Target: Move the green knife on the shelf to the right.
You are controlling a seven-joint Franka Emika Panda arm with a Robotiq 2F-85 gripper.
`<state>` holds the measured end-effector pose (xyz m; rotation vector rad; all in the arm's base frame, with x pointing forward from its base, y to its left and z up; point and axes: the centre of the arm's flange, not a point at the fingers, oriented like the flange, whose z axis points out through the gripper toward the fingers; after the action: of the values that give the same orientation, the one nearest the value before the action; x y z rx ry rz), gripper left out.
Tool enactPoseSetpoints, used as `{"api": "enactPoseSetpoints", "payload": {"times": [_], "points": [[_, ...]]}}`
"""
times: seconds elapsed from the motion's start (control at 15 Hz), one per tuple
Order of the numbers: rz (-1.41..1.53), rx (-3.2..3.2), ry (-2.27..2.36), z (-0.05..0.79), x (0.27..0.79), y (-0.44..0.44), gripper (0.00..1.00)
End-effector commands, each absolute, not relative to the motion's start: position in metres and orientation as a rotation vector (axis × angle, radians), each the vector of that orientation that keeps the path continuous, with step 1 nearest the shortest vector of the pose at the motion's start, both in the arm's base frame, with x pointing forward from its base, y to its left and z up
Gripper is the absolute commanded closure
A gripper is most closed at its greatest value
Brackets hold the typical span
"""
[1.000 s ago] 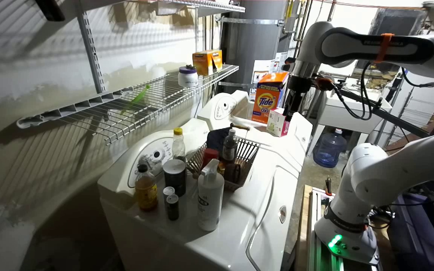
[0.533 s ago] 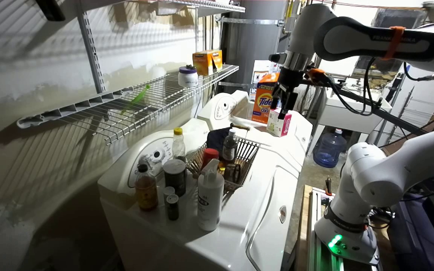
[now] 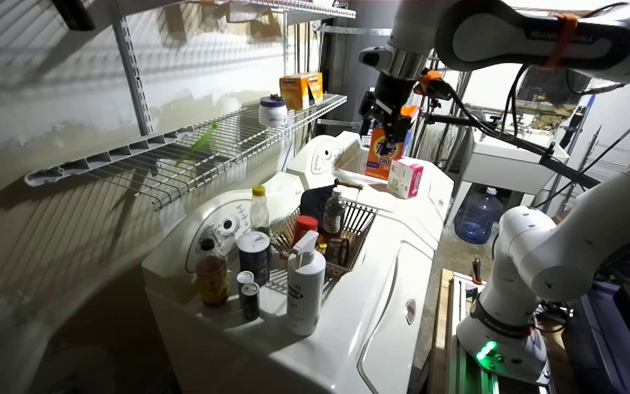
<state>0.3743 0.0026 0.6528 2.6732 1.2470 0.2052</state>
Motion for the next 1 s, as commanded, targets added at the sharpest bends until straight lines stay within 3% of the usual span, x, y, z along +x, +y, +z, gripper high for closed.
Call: {"api": "enactPoseSetpoints", "payload": {"times": [0.0,0.33,0.4,0.93], "points": [[0.171,2.471,1.420,0.674,0.426,0.024,0.00],[0.194,2.196,1.621,0.679,0.470,0.066,0.00],[0.199,2.308,1.564,0.667,0.445,0.057,0.00],[0.198,2.234,1.619,0.670,0.461,0.069,0.00]]}}
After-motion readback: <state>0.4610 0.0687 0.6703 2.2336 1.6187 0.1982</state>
